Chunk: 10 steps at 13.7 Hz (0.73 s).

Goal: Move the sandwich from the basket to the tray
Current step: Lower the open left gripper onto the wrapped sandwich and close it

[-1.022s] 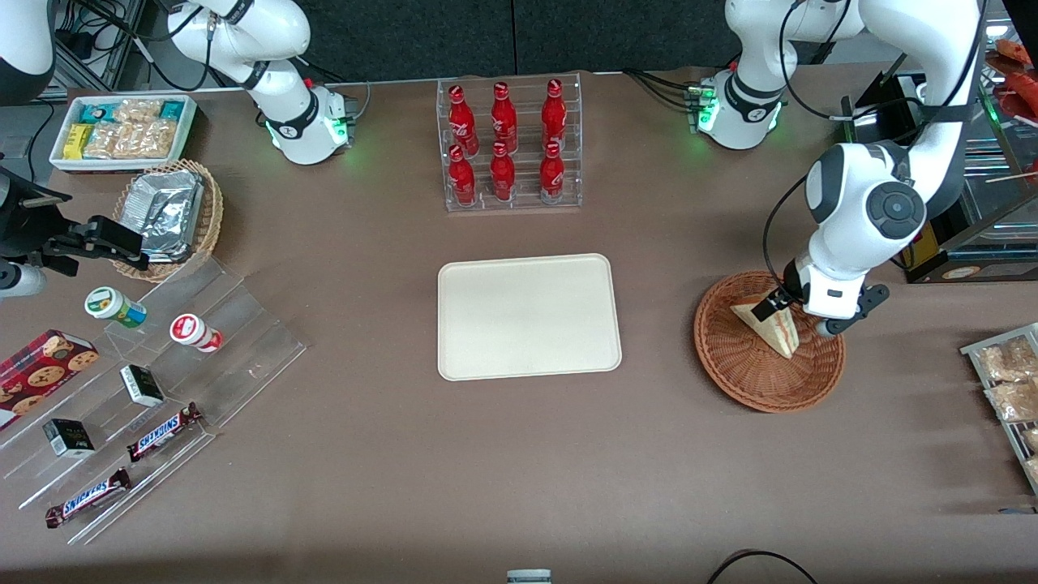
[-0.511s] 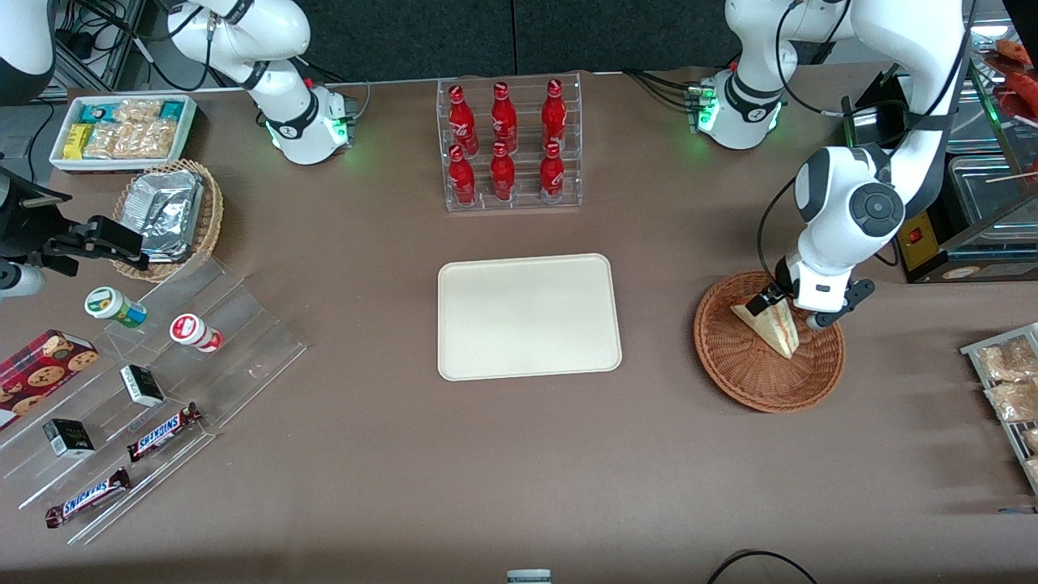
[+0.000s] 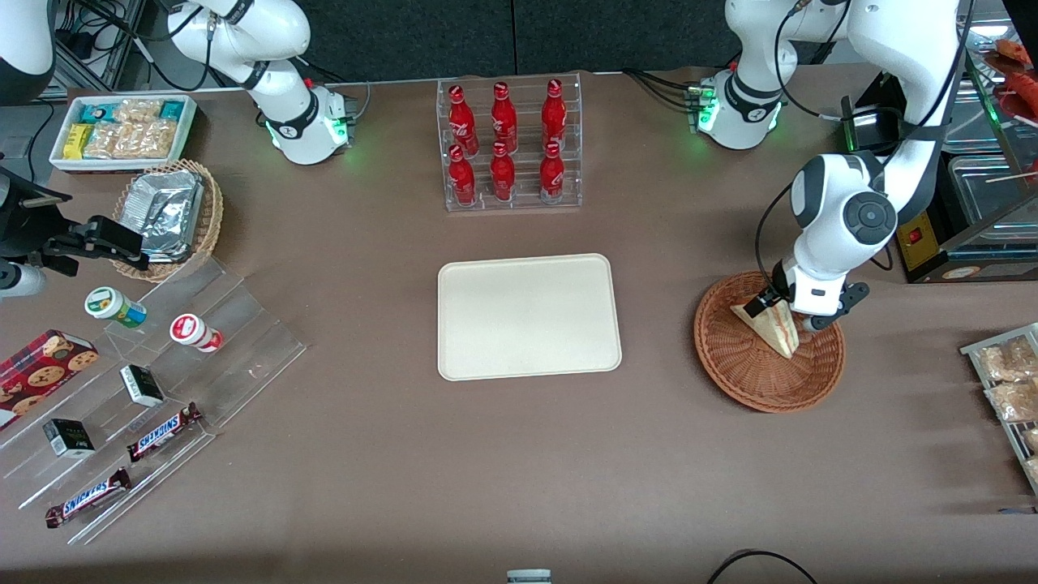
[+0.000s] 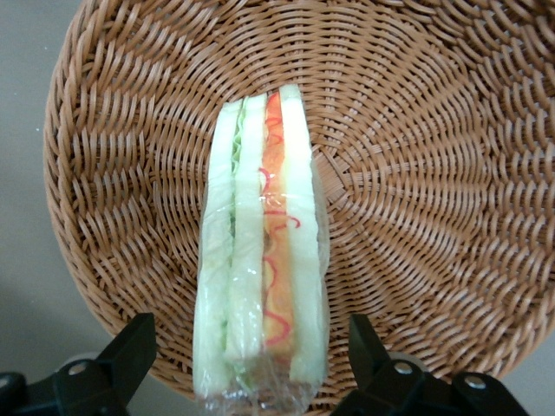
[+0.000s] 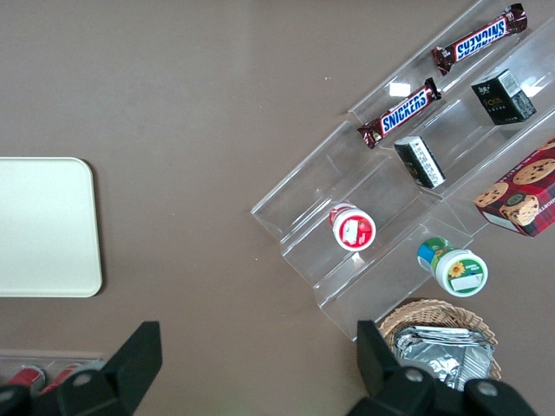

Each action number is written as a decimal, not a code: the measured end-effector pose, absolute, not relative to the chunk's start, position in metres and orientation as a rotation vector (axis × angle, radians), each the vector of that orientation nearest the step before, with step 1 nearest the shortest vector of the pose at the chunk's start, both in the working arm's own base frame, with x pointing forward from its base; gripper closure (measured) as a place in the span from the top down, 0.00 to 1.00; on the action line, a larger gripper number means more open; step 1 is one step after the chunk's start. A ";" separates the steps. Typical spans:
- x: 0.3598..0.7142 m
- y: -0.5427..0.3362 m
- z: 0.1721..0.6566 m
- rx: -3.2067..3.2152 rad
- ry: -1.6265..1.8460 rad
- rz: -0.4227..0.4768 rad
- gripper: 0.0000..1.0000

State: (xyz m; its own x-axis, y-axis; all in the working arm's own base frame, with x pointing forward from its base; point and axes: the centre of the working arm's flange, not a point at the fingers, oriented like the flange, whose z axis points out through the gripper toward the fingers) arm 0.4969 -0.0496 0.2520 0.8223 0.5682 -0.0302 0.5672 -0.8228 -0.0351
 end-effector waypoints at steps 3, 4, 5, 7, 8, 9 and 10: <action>0.498 -0.048 0.252 -2.975 -0.934 0.054 0.62; 0.498 -0.048 0.252 -2.975 -0.937 0.051 0.53; 0.499 -0.048 0.253 -2.975 -0.941 0.047 0.42; 0.502 -0.046 0.257 -2.976 -0.950 0.032 0.25; 0.504 -0.046 0.262 -2.980 -0.954 0.017 0.19; 0.507 -0.046 0.268 -2.985 -0.956 -0.003 0.19; 0.510 -0.046 0.277 -2.989 -0.956 -0.016 0.19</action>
